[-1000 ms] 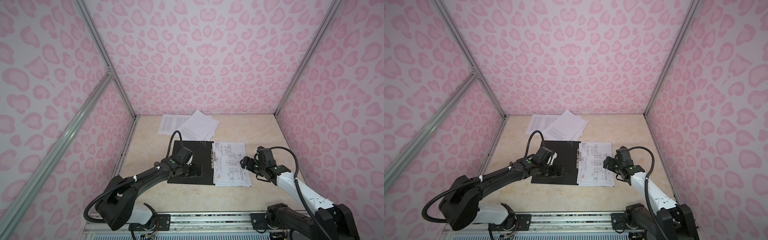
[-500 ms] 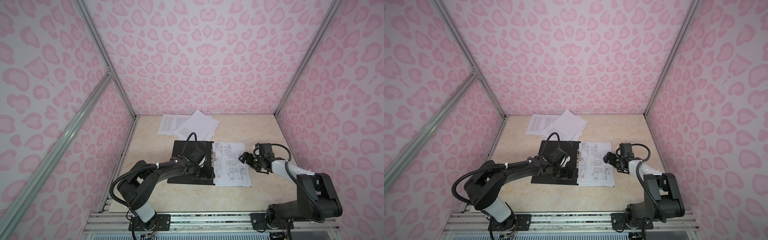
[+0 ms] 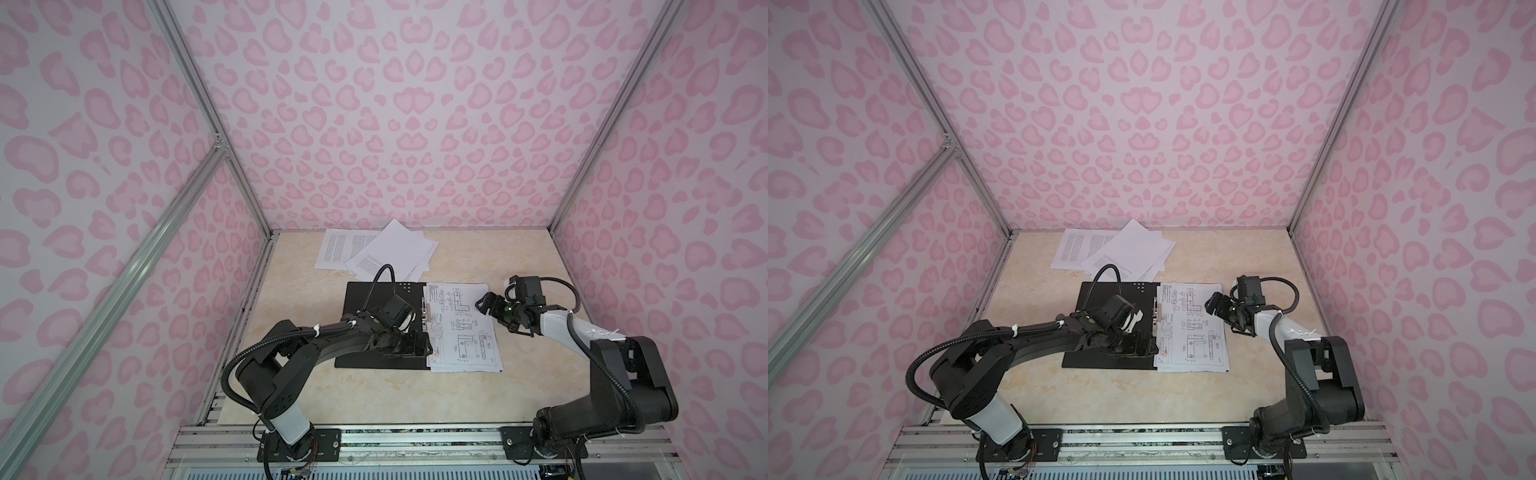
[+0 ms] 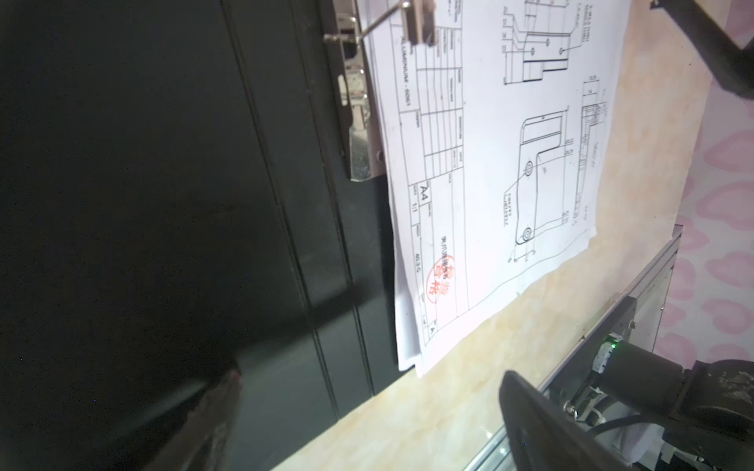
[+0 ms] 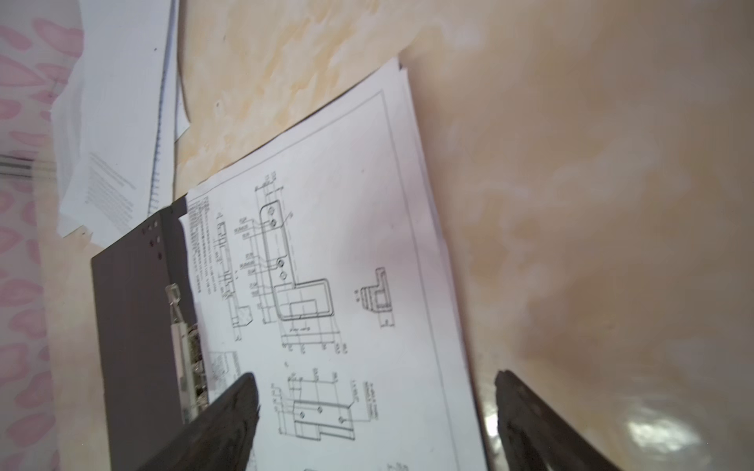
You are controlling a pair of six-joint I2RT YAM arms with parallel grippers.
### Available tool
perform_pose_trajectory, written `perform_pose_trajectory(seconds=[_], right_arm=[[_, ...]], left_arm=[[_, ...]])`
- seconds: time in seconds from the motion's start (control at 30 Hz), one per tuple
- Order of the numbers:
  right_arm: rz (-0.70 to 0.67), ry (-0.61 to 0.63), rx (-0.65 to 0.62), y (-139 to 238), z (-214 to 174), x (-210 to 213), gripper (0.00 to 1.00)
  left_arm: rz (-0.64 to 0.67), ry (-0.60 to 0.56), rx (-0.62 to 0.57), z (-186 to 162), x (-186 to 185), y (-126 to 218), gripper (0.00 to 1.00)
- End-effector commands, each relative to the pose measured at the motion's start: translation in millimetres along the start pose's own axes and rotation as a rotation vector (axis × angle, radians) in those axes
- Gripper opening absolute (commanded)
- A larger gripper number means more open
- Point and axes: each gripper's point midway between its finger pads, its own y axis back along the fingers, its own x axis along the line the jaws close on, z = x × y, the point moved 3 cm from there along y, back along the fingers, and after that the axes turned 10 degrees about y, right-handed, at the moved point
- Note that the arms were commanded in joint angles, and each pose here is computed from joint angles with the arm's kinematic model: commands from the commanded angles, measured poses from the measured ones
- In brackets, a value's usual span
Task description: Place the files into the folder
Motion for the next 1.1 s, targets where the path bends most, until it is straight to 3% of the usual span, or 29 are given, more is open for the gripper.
perform_pose_trajectory(seconds=[0.0,0.2,0.5,0.8,1.07], right_arm=[[-0.048,0.050,0.022,-7.9,14.9,-3.9,0.91],[-0.040,0.055,0.012,-31.1,50.4,4.1,0.90],[0.003,0.041,0.026,-60.7,66.6,16.4,0.89],[0.027,0.031,0.031,-68.4,62.8,26.8,0.89],[-0.051,0.023,-0.029,-52.2,72.7,16.1,0.89]], left_arm=[[0.037,0.050,0.026,-3.5,10.8,9.9,1.00],[-0.034,0.117,-0.017,22.9,12.5,31.6,1.00],[0.008,0.199,-0.050,43.2,49.0,38.8,1.00],[0.032,0.224,-0.034,37.9,62.3,27.6,1.00],[0.041,0.218,-0.065,41.1,61.5,38.0,1.00]])
